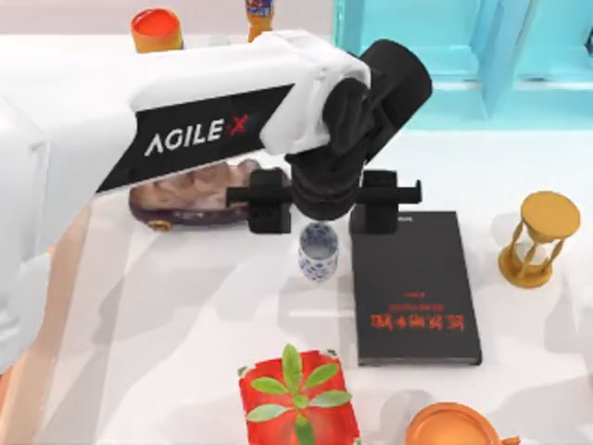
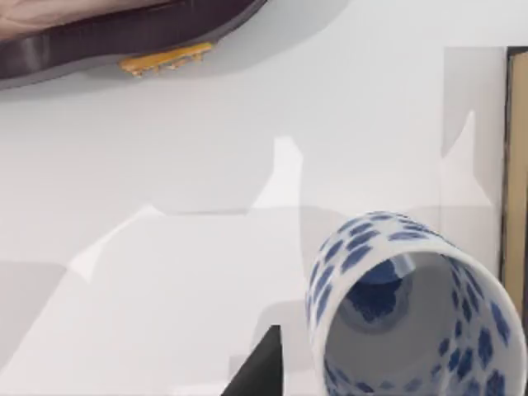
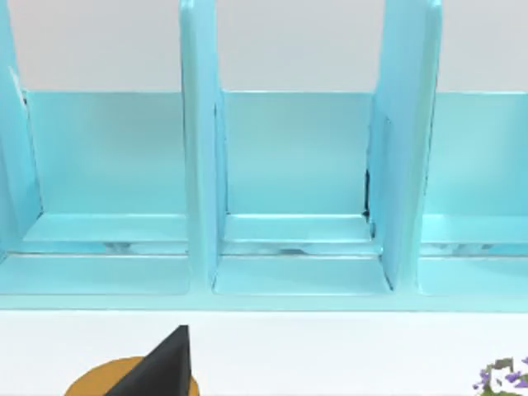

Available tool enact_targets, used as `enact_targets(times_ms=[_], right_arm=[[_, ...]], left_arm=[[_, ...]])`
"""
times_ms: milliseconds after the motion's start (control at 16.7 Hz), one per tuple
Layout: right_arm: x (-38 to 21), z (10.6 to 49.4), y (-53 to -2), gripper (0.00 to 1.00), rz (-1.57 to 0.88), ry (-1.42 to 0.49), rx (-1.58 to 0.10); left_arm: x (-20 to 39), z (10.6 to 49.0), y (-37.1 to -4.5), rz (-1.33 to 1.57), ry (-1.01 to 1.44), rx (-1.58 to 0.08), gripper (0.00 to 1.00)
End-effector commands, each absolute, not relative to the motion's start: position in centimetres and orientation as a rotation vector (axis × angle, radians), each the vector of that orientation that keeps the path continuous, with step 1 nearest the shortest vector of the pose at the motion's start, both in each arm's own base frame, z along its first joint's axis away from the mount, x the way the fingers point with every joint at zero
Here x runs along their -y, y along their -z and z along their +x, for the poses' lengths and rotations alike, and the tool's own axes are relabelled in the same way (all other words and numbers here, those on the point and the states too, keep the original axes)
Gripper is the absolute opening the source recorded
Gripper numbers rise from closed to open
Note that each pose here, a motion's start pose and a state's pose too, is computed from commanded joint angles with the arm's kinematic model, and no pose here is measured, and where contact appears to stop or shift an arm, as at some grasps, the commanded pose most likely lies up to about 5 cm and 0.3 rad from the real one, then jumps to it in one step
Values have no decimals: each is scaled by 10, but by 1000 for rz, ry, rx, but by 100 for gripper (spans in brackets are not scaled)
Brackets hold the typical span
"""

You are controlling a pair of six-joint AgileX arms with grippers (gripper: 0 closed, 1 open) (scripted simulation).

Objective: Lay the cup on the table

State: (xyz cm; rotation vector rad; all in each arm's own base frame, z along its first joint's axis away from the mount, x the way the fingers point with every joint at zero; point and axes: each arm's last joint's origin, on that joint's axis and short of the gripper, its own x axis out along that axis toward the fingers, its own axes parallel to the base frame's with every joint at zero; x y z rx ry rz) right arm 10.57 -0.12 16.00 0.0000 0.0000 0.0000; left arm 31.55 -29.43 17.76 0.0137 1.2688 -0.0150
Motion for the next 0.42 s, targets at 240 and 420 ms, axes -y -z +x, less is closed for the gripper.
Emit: enact_targets(times_ms=[240,420], right_arm=[[1,106,-160,100,0,0,0],[1,106,-160,100,0,0,0]], left_arm=[[294,316,-178,14,15,-1269,100],[294,316,-178,14,15,-1269,100]])
